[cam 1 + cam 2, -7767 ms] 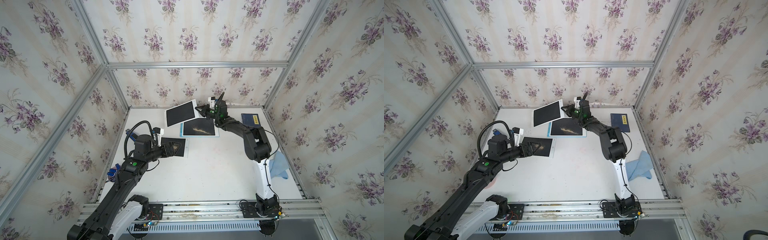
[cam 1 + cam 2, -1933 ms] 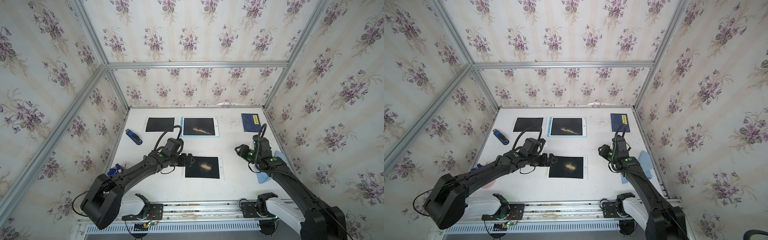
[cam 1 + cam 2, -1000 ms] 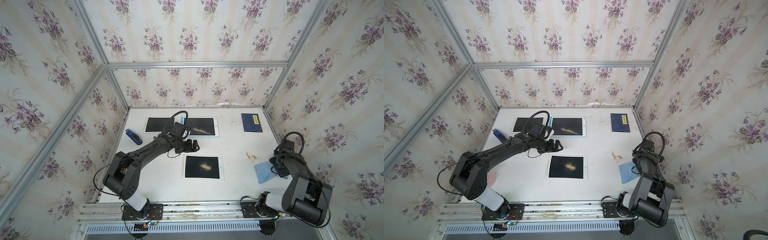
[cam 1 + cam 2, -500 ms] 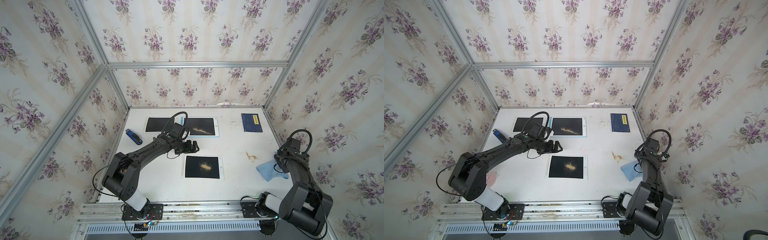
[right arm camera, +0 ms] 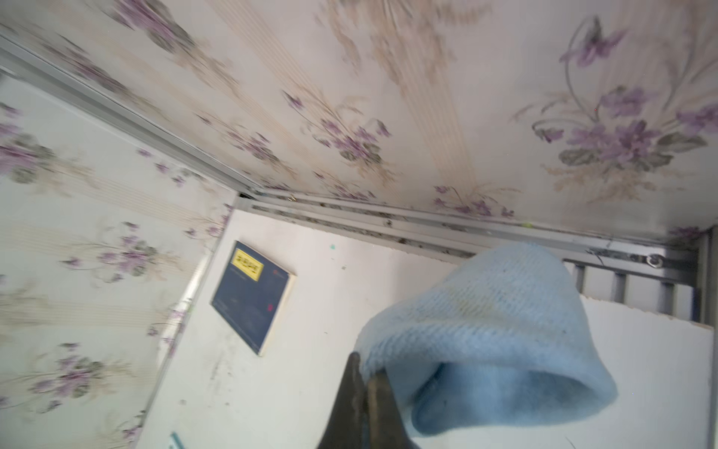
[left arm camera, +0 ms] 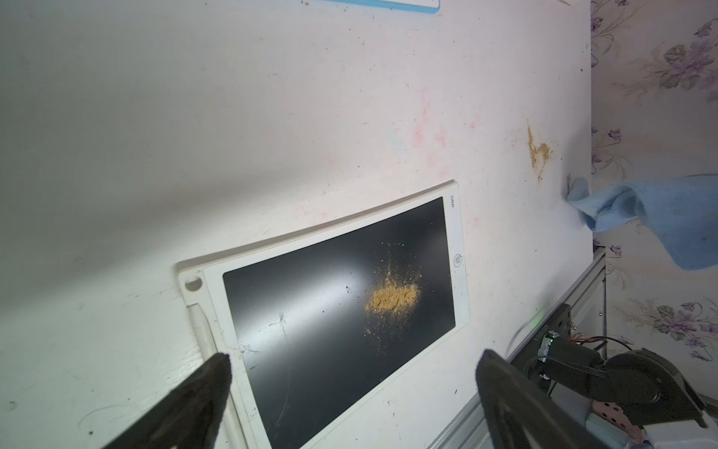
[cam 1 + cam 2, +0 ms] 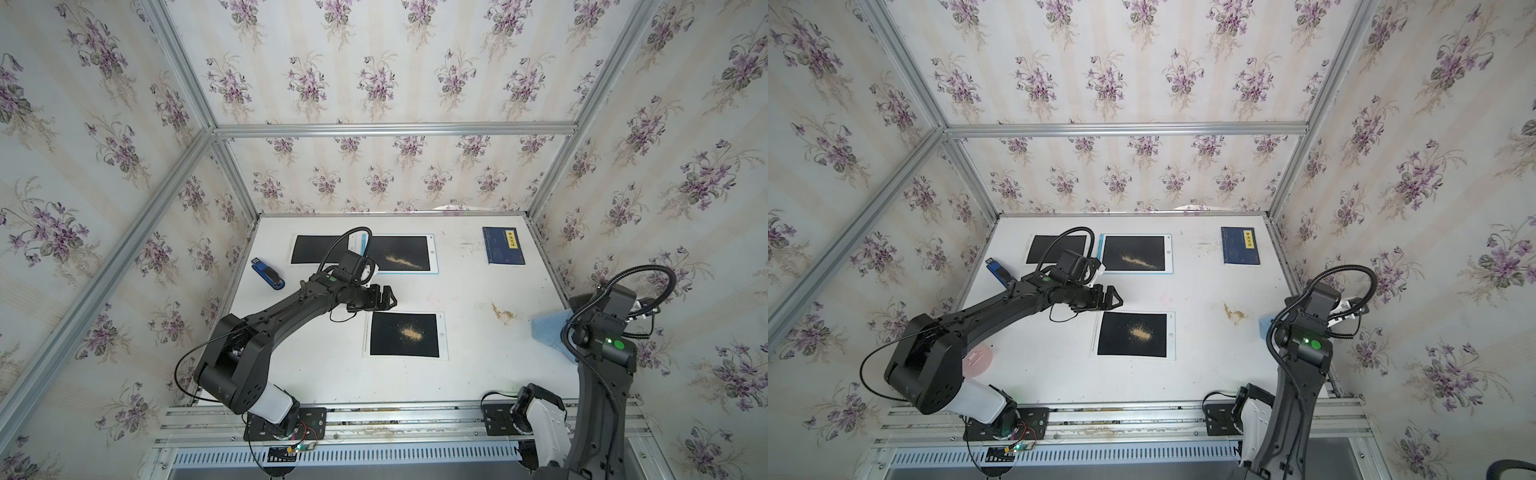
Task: Wipe the drawing tablet
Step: Pick up the cleaning item at the center of the board.
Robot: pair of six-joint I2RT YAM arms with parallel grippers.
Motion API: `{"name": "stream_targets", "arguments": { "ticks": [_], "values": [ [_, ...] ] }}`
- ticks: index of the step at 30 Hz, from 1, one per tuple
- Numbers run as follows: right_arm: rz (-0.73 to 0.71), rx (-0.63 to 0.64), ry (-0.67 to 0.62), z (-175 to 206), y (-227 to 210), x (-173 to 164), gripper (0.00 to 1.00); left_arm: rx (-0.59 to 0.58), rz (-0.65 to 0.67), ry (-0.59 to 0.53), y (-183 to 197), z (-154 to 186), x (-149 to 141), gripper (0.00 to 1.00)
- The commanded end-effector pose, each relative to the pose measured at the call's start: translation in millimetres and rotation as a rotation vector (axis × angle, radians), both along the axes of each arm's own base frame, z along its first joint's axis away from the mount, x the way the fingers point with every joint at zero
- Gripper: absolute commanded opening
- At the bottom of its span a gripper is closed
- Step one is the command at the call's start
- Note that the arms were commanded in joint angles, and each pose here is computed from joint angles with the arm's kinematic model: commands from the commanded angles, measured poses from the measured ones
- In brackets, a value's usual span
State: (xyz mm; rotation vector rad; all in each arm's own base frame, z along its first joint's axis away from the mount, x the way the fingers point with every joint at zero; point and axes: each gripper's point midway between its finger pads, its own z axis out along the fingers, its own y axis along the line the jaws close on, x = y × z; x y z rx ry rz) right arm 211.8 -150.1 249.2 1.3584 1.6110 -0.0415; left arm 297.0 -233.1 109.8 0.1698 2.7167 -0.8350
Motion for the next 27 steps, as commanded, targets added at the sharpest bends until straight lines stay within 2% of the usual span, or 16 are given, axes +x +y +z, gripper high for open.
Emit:
{"name": "stream_targets", "arguments": {
  "ticks": [1,6,11,14,19,24,27],
  "values": [
    [0.056,-0.055,-0.086,39,8,7,0.0,-0.04,-0.014,-0.046,-4,9,3,1.0],
    [0.244,-0.011,-0.196,62,42,21,0.0,-0.054,-0.014,-0.083,-1,21,2,1.0],
    [0.453,-0.012,-0.281,82,84,18,0.0,-0.043,0.008,-0.119,10,32,6,1.0],
    [0.563,-0.043,-0.317,94,109,10,0.0,-0.063,0.021,-0.164,15,49,8,1.0],
    [0.753,-0.121,-0.437,126,147,-3,0.0,-0.062,0.036,-0.195,21,59,7,1.0],
    [1.028,-0.04,-0.587,144,195,-3,0.0,-0.054,0.052,-0.189,29,60,3,1.0],
    [1.064,0.004,-0.593,137,200,4,0.0,-0.056,0.063,-0.197,34,61,1,1.0]
  ]
}}
